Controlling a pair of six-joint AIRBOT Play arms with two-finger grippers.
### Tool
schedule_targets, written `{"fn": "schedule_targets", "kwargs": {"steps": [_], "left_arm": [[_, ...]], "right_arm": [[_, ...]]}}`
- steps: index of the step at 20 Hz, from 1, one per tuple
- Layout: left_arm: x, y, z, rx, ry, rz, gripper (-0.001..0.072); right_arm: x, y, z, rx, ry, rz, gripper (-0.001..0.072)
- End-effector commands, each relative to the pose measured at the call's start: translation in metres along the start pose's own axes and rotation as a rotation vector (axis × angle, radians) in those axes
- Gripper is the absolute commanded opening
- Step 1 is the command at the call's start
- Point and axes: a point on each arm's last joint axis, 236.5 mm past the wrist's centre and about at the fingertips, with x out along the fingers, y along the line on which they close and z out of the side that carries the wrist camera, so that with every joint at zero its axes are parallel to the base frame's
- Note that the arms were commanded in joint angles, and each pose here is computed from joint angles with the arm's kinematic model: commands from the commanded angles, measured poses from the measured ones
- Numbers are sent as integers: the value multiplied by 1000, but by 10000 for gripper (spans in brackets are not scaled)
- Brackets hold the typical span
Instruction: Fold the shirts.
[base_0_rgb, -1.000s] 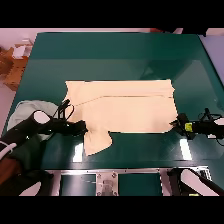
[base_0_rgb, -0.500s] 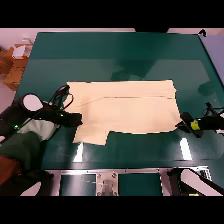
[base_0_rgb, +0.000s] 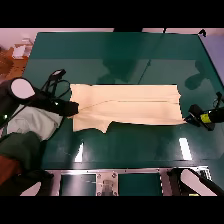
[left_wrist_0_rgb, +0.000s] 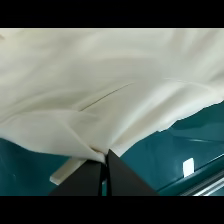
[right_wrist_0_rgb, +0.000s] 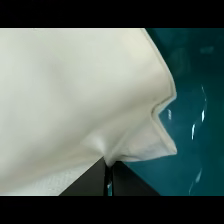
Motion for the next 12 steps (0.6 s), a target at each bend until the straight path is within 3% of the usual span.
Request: {"fn": "schedule_targets", "kwargs": {"steps": [1,12], "left_arm": [[4,-2,47,53,-38,5,18],[80,40,187,116,-122,112,26]], "right_arm": [[-15,50,37,-74,-90,79,20],[80,119,155,-52,-53,166,42]]}}
